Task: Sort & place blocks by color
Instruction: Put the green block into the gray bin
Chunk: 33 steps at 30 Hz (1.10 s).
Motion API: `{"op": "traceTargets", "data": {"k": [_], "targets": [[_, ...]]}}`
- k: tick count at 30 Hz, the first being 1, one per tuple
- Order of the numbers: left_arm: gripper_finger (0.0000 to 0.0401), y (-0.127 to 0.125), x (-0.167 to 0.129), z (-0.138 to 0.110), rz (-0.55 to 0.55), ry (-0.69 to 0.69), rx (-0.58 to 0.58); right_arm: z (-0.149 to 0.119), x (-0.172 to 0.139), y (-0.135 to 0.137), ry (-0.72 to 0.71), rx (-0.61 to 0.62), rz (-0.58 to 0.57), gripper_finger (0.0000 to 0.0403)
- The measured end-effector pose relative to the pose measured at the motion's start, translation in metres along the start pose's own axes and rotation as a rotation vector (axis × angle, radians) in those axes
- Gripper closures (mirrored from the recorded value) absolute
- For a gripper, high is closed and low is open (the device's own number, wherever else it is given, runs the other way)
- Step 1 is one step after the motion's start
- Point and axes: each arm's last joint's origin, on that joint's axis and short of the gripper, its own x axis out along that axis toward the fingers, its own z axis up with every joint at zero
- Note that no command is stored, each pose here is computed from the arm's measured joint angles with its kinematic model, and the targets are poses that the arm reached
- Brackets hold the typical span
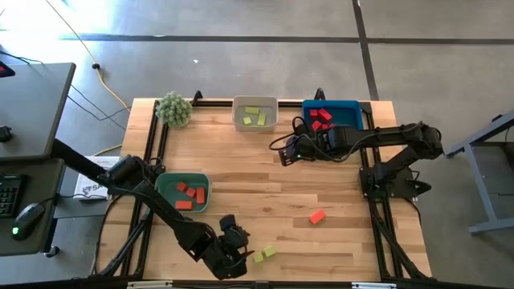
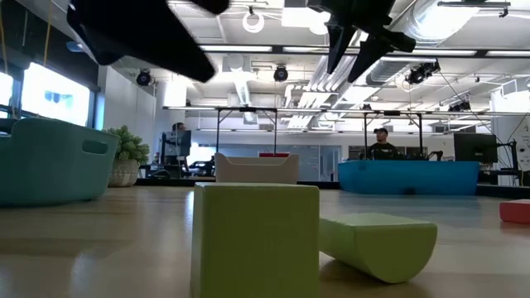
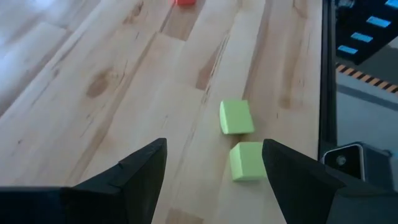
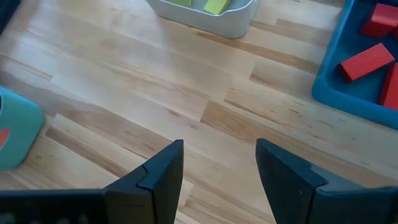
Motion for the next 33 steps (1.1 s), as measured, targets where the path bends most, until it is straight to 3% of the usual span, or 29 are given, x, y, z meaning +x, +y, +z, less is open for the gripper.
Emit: {"op": "traceTargets", "data": {"k": [10,25,33], "targets": [[0.0146,-0.008,0.024,-0.013,-0.022,-0.016,-0.009,0.0,0.0,0.0,-0.003,-0.002,-0.004,0.0215],[0.0146,-0.009,0.035,-0.016,-0.047,-0.01,-0.028,0.0,0.0,0.0,-0.006,-0.001,-0.005,0.0215],[0.0146,-0.014,0.046,-0.025,-0.11,0.021,-0.026,0.0,0.001,0.0,-0.006,0.001,-0.005,0.0215]]}}
